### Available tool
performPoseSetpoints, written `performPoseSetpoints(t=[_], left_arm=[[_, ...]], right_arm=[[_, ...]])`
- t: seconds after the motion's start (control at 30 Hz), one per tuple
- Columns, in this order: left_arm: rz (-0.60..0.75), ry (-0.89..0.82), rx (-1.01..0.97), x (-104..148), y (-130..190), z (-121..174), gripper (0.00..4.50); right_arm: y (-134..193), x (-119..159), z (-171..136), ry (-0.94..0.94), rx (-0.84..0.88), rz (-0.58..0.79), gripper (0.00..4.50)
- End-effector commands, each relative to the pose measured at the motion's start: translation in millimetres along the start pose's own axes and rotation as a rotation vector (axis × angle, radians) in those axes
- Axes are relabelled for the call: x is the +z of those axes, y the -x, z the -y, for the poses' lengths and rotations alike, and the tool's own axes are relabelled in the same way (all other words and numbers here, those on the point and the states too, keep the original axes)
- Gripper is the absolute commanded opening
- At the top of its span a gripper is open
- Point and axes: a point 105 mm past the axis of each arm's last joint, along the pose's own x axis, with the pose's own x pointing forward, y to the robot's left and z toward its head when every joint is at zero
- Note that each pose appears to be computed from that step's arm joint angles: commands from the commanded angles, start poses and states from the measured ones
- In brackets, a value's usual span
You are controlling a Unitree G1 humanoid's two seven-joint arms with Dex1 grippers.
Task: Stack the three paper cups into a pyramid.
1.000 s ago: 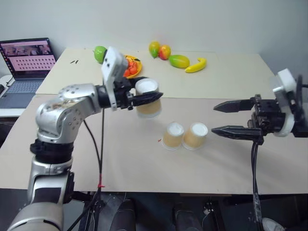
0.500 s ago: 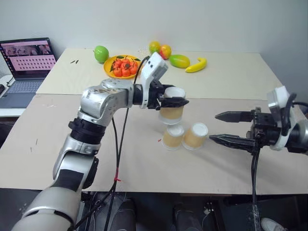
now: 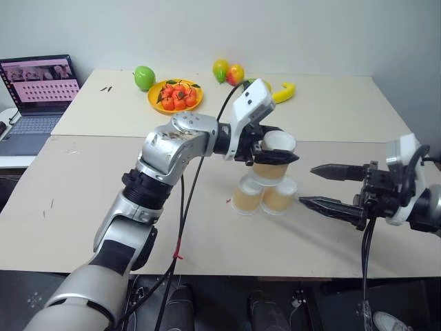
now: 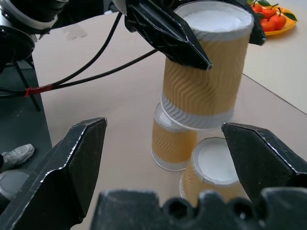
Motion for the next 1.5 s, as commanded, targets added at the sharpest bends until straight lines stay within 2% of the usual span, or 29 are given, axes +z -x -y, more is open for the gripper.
performPoseSetpoints(t=[0.03, 0.5, 1.27, 1.3, 1.4, 1.5], left_arm=[[0.038, -0.062, -0.013, 11, -2, 4, 3.11], [0.054, -0.072, -0.007, -6, -8, 11, 3.11], [0.069, -0.11, 0.022, -13, -12, 14, 3.11], [0.07, -0.11, 0.024, -13, -13, 14, 3.71], [0.074, -0.114, 0.028, -13, -13, 13, 4.48], [0.08, -0.114, 0.03, -12, -13, 13, 4.48]], right_arm=[[6, 14, -2, 0.066, -0.023, 0.041, 4.5], [10, 13, -2, 0.065, -0.045, 0.035, 4.5], [12, 16, 1, 0.082, -0.05, 0.026, 4.5], [12, 16, 1, 0.083, -0.05, 0.026, 4.5], [12, 17, 1, 0.084, -0.05, 0.025, 4.5], [12, 17, 1, 0.085, -0.049, 0.024, 4.5]])
